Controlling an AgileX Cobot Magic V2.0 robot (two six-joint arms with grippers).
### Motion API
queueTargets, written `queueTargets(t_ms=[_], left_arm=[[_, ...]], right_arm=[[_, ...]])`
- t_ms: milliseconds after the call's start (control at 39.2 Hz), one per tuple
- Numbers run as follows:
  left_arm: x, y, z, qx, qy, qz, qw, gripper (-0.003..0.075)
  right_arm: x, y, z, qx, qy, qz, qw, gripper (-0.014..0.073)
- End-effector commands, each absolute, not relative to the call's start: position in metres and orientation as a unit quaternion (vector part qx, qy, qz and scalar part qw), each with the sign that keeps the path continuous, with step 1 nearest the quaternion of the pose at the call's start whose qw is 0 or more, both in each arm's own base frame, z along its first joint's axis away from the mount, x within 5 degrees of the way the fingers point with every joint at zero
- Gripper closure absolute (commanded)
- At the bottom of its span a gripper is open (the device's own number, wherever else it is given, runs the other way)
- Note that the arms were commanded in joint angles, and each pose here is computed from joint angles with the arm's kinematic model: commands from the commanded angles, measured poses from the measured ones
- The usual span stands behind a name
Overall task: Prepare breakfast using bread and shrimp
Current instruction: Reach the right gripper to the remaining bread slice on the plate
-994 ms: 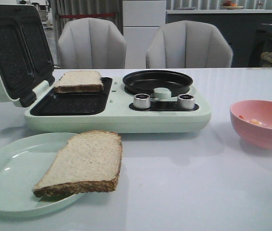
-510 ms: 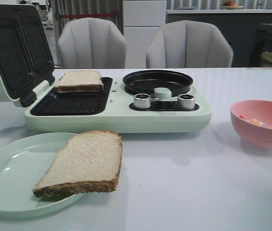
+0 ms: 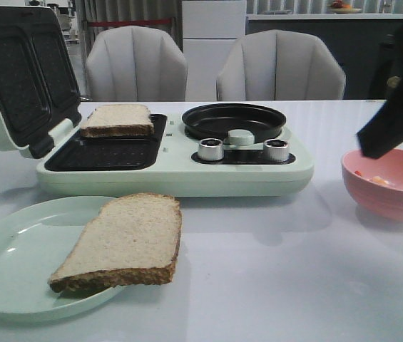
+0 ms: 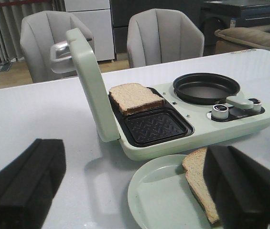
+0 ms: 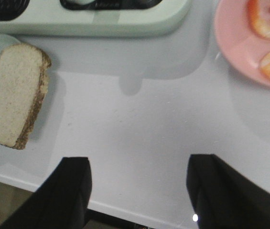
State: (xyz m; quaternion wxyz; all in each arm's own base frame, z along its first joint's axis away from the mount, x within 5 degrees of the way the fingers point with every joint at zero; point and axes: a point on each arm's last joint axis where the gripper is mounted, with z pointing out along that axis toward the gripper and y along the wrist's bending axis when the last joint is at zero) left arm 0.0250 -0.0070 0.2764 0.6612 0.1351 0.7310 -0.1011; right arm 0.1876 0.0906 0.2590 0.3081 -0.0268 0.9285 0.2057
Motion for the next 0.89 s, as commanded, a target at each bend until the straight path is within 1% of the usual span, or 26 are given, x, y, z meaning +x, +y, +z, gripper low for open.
queueTargets(t_ms=[0, 102, 280, 382, 459, 535, 739, 867], left_arm=[[0.02, -0.006, 0.293, 0.122, 0.69, -0.118, 0.704, 0.0085], [0.02, -0.006, 0.293, 0.122, 0.69, -0.118, 0.704, 0.0085], [0.02, -0.006, 0.293, 0.122, 0.69, -0.118, 0.704, 0.0084], [0.02, -0.006, 0.293, 0.122, 0.69, -0.118, 0.704, 0.0084], [0.02, -0.006, 0.293, 0.122, 0.69, -0.118, 0.704, 0.0085], [0.02, -0.006, 0.293, 0.122, 0.69, -0.118, 0.704, 0.0084], [0.02, -0.006, 0.293, 0.122, 0.69, -0.118, 0.704, 0.0085], [0.02, -0.006, 0.293, 0.122, 0.69, -0.118, 0.704, 0.0084]], right_arm=[[0.21, 0.111, 0.264, -0.031, 0.921, 0.235, 0.308, 0.0064], [0.228, 0.131, 0.253, -0.03, 0.925, 0.263, 0.274, 0.0064], [0.252, 0.154, 0.234, -0.022, 0.917, 0.319, 0.237, 0.0064], [0.261, 0.165, 0.225, -0.025, 0.905, 0.36, 0.226, 0.0064], [0.267, 0.173, 0.215, -0.033, 0.891, 0.391, 0.227, 0.0064], [0.274, 0.179, 0.207, -0.025, 0.877, 0.42, 0.231, 0.0064], [0.289, 0.188, 0.177, 0.016, 0.86, 0.459, 0.222, 0.0064], [0.294, 0.196, 0.163, 0.006, 0.855, 0.48, 0.195, 0.0064]])
